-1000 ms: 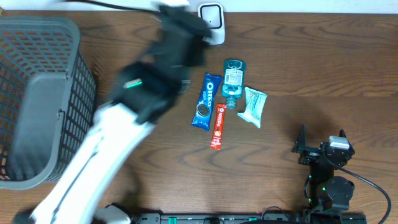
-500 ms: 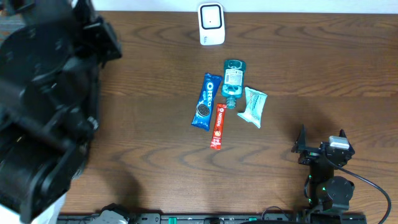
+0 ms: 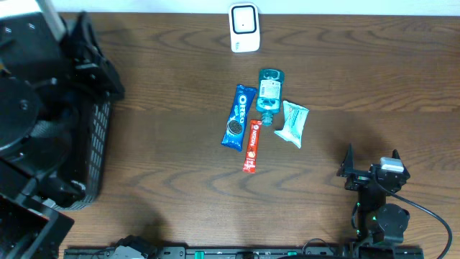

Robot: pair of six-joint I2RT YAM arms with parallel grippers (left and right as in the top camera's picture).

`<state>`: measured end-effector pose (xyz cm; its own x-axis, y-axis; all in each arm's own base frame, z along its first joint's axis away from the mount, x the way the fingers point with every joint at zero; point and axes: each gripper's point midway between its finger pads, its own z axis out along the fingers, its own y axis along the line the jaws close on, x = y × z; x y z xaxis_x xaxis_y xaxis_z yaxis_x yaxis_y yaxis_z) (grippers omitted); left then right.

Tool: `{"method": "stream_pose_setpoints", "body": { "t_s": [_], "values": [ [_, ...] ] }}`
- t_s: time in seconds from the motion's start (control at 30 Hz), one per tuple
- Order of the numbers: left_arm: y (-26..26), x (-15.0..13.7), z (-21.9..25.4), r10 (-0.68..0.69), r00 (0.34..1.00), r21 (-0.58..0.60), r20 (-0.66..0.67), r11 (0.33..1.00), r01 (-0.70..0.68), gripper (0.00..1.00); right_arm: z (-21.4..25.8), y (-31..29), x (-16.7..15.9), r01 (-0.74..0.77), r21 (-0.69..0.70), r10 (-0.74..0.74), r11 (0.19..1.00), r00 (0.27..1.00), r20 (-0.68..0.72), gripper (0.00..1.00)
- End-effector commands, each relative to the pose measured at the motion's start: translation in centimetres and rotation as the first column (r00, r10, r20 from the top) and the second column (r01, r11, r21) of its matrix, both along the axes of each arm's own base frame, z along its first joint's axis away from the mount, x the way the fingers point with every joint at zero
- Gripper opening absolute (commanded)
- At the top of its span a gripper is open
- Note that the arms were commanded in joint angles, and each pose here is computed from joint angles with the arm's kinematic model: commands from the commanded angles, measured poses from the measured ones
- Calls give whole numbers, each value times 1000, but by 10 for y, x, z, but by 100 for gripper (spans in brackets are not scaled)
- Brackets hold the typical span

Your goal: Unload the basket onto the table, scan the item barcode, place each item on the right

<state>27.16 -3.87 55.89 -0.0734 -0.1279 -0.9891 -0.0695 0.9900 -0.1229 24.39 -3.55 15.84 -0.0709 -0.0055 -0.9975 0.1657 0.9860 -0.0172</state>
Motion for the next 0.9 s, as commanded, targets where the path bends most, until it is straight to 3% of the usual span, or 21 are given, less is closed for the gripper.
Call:
{"method": "stream_pose_setpoints", "body": {
  "t_s": [0.0, 0.4, 0.63, 0.87],
  "values": [
    [-13, -8, -7, -101, 995, 2, -2, 995, 101, 31, 0, 2, 0, -9, -11, 9, 1000, 1000, -2, 99],
    [10, -58, -7, -100, 986, -46, 133, 993, 107, 34, 0, 2, 0, -9, -11, 9, 1000, 1000, -1, 99],
    [4, -82, -9, -200, 962, -52, 185, 976, 213, 34, 0, 2, 0, -10, -11, 10, 1000, 1000, -2, 99],
    [27, -98, -1, -115, 966, -60, 230, 989, 132, 34, 0, 2, 0, -9, -11, 9, 1000, 1000, -2, 99]
  ]
}}
